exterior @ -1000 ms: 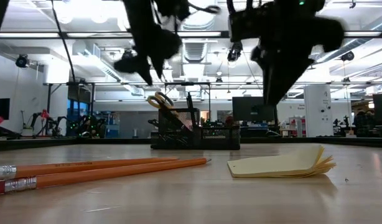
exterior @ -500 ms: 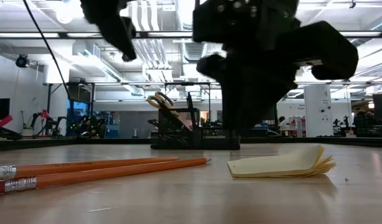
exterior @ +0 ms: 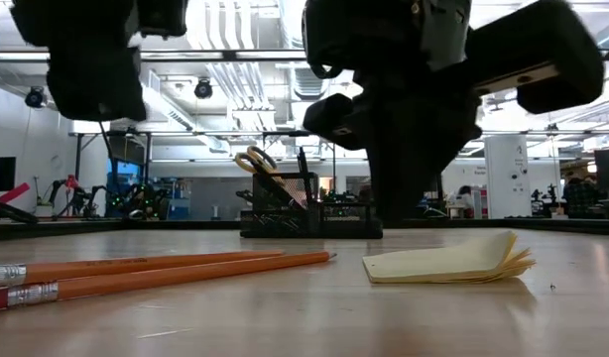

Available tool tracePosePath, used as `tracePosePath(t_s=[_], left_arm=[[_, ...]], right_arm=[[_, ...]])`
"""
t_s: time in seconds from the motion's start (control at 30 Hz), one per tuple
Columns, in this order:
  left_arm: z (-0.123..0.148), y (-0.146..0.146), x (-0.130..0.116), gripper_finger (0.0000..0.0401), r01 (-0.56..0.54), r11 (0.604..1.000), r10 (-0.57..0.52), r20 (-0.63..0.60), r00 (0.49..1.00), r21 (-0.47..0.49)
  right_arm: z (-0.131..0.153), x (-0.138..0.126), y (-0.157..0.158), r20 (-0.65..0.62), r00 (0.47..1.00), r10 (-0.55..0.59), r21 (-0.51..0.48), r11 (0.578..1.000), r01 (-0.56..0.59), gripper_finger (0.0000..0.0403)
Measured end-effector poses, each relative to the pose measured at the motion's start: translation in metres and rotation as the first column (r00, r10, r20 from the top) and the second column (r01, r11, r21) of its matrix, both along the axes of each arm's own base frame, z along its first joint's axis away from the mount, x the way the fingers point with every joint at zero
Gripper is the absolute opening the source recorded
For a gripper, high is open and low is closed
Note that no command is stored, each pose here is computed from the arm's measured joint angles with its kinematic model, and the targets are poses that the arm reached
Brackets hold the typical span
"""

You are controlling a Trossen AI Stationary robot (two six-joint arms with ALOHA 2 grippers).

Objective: Pick and place office supplies into organizer
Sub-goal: Put the bottom orange pencil into the black organizer bin

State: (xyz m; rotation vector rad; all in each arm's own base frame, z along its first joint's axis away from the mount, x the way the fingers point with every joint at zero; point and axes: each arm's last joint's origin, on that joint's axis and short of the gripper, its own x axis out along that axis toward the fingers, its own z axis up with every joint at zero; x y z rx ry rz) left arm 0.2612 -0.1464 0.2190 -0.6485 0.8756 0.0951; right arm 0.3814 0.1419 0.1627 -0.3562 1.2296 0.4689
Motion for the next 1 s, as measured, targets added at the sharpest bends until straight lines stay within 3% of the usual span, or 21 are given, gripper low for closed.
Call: tracePosePath(t_s=[0.17,0.4,0.67,1.0], left_arm=[[-0.007,-0.024,0.022,0.0001,-0.038,0.994,0.042,0.041,0.998,-0.103],[-0.032,-0.053,0.045,0.0001,-0.095,0.988,0.09,-0.05,0.995,-0.12],[-0.059,-0.067,0.05,0.0001,-0.17,0.975,0.15,-0.143,0.978,-0.14],[-0.072,-0.055,0.033,0.0001,-0.164,0.986,0.161,-0.352,0.922,0.022]], right_arm=[[0.001,0.007,-0.006,0.051,0.998,0.025,0.0,1.0,-0.025,0.0009],[-0.003,0.016,-0.016,0.097,0.995,0.018,-0.025,1.0,-0.016,0.0009],[-0.005,0.017,-0.018,0.106,0.994,0.035,-0.052,0.998,-0.03,0.0009],[-0.003,0.017,-0.019,0.11,0.994,0.019,-0.049,0.999,-0.014,0.0009]])
